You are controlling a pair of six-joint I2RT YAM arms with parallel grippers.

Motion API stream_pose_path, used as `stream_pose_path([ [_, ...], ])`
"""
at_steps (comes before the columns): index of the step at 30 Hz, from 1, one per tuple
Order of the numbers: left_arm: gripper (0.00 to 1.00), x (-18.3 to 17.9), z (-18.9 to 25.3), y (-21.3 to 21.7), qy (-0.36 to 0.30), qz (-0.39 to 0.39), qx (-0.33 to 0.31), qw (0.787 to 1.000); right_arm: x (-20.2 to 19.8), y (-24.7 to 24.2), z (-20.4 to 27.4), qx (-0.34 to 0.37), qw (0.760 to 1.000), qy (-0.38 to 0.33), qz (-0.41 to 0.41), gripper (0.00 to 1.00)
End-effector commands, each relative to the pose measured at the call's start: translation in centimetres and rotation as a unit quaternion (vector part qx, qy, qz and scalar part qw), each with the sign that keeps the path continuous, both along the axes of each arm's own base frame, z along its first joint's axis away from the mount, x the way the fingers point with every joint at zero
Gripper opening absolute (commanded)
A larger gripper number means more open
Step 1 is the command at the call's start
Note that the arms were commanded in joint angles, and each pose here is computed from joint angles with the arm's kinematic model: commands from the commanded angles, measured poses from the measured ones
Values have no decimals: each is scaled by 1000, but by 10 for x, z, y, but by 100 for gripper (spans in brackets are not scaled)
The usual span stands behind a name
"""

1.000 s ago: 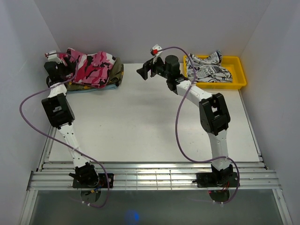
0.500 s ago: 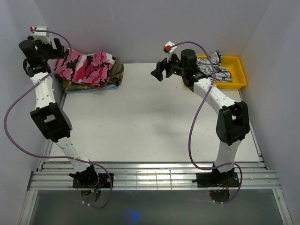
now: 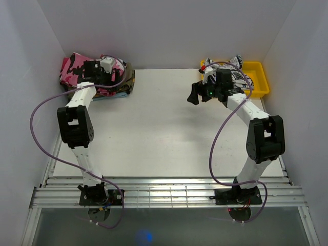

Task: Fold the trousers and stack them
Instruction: Neatly place the folded trousers to the corner

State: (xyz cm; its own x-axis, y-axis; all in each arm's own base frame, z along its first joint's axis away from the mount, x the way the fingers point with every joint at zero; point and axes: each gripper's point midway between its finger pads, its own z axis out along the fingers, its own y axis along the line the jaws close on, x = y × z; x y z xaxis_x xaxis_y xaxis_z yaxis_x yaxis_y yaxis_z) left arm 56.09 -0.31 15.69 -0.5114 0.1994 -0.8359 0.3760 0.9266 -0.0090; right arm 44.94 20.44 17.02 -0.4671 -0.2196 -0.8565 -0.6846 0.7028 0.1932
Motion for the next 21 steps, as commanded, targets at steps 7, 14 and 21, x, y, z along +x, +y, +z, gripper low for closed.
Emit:
stream_pose_path([
  [7, 98, 22, -26, -8, 10, 80, 102, 992, -22, -21, 3, 21, 1000, 18, -10, 90],
  [14, 64, 36, -34, 3, 4, 116, 168, 979, -19, -29, 3, 32, 999, 29, -23, 90],
  [21, 0, 62, 27, -13, -32, 114, 113, 986, -21, -34, 5, 37, 998, 31, -26, 90],
])
